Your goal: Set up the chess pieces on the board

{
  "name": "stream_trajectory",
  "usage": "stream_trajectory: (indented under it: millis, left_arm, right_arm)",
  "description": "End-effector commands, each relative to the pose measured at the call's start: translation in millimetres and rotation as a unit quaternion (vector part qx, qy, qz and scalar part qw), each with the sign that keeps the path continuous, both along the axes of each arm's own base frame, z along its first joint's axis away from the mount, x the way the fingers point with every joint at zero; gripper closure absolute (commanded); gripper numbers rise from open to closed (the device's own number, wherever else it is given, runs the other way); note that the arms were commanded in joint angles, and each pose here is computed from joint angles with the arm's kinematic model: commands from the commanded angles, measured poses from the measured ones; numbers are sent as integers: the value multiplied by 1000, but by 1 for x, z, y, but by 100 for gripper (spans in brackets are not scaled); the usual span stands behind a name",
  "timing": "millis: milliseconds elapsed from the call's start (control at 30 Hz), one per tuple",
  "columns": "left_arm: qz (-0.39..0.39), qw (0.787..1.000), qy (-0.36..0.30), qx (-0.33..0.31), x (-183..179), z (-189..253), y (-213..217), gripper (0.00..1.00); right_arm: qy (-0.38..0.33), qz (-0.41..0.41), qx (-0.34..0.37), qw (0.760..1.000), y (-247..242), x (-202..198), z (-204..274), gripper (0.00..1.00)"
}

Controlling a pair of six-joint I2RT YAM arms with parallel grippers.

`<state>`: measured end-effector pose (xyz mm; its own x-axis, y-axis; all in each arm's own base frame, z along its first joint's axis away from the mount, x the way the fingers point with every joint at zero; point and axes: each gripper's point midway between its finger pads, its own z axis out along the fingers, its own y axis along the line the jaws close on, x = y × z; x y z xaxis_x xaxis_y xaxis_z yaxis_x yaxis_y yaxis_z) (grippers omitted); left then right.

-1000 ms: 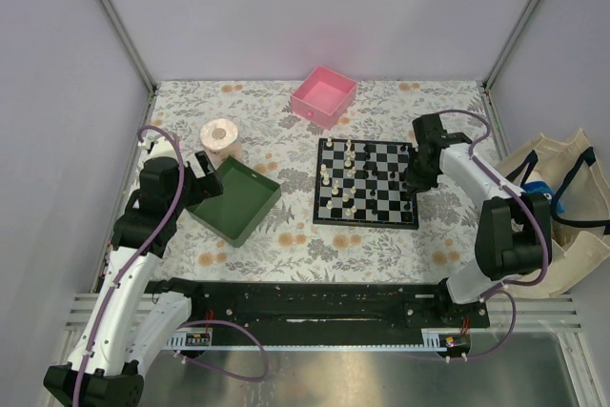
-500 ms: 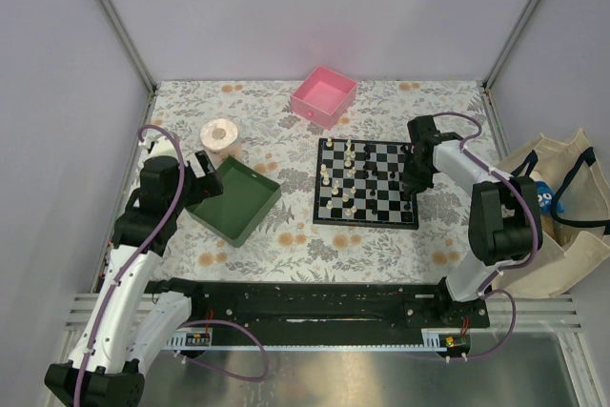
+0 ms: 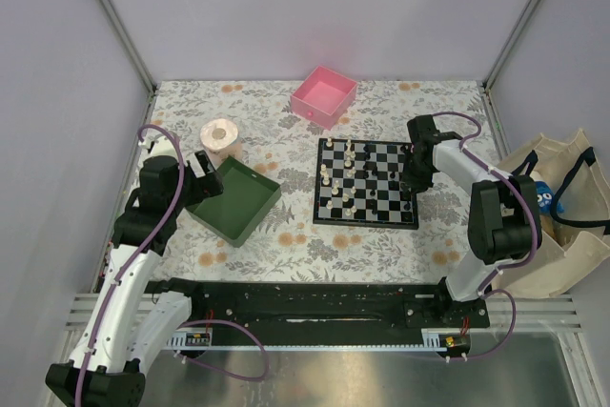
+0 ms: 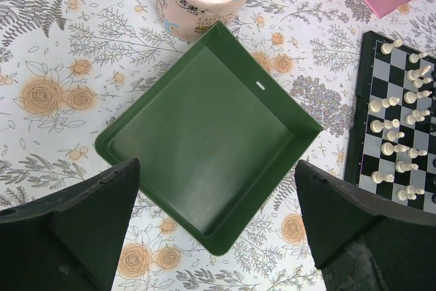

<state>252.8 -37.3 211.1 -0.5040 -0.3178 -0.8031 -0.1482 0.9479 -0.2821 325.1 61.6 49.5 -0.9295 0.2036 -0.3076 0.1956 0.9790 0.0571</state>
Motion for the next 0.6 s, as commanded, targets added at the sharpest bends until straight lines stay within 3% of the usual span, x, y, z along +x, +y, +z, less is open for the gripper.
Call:
stream_trajectory:
  millis: [0, 333, 433, 567]
  left_arm:
    - [-9, 1000, -26, -5, 8, 10, -3, 1]
    - [-8, 1000, -26, -5, 7, 10, -2, 1]
    - [-9, 1000, -27, -7, 7, 11, -3, 1]
    - [-8, 1000, -28, -7, 7, 11, -2, 1]
  right_arm:
    - [-27, 3, 3, 1000, 3, 13, 16, 66]
    - [-86, 4, 18, 996, 6, 21, 67, 57]
    - [-113, 16, 22, 993, 12, 27, 84, 45]
    - [-108, 41, 22, 993, 26, 37, 89, 45]
